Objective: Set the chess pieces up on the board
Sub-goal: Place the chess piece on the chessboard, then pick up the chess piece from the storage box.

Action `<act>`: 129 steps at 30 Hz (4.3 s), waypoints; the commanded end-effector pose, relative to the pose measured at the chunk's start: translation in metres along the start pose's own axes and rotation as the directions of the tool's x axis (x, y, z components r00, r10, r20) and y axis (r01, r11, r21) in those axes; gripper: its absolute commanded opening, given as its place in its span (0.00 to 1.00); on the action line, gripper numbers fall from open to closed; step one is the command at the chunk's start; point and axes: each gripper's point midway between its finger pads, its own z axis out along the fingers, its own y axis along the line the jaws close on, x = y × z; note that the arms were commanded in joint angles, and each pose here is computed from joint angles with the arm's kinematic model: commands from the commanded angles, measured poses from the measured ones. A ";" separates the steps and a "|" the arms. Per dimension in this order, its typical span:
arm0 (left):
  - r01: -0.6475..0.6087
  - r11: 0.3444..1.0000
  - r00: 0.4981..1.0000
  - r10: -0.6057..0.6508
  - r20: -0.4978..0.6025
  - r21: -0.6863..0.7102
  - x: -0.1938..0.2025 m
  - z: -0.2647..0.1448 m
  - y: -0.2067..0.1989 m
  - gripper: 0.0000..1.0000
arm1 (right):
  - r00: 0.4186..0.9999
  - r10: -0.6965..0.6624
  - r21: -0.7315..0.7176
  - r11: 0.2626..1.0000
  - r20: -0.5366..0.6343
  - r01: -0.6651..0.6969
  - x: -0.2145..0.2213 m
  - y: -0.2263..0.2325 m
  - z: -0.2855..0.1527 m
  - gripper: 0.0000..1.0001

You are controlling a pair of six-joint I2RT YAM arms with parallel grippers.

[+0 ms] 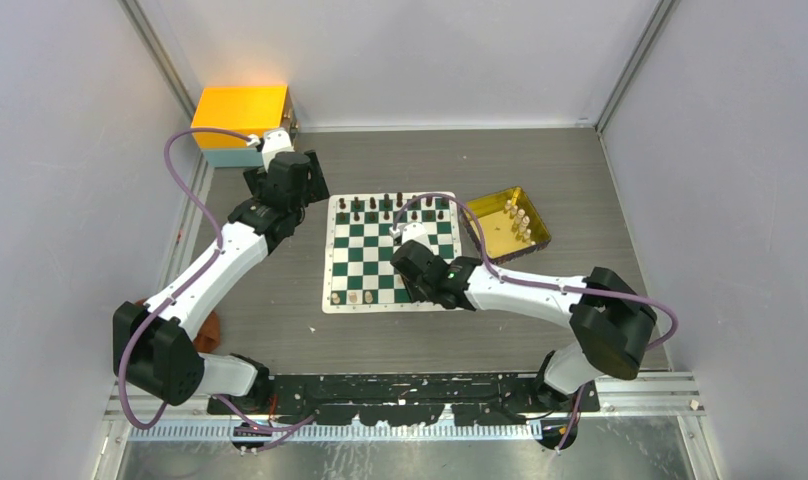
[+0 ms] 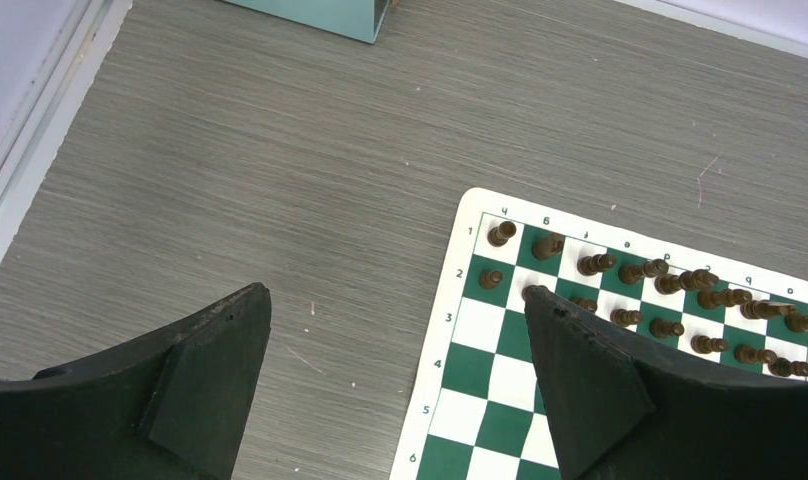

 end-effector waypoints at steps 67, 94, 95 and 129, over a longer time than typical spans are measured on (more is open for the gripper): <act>0.016 1.000 0.999 -0.017 0.034 0.021 -0.013 0.001 -0.007 0.98 | 0.698 0.670 0.535 0.505 0.252 -0.677 -0.056 -0.329 0.008 0.38; -0.009 1.000 0.999 0.009 0.033 0.007 -0.012 0.004 -0.006 0.98 | 0.687 0.689 0.527 0.505 0.231 -0.684 -0.055 -0.336 0.028 0.38; -0.010 1.000 0.999 0.009 0.032 0.006 -0.012 0.005 -0.006 0.98 | 0.686 0.691 0.527 0.504 0.229 -0.684 -0.054 -0.336 0.029 0.38; -0.008 1.000 1.000 0.008 0.026 0.003 -0.010 0.008 -0.006 0.98 | 0.669 0.702 0.486 0.508 0.245 -0.711 -0.061 -0.336 0.027 0.01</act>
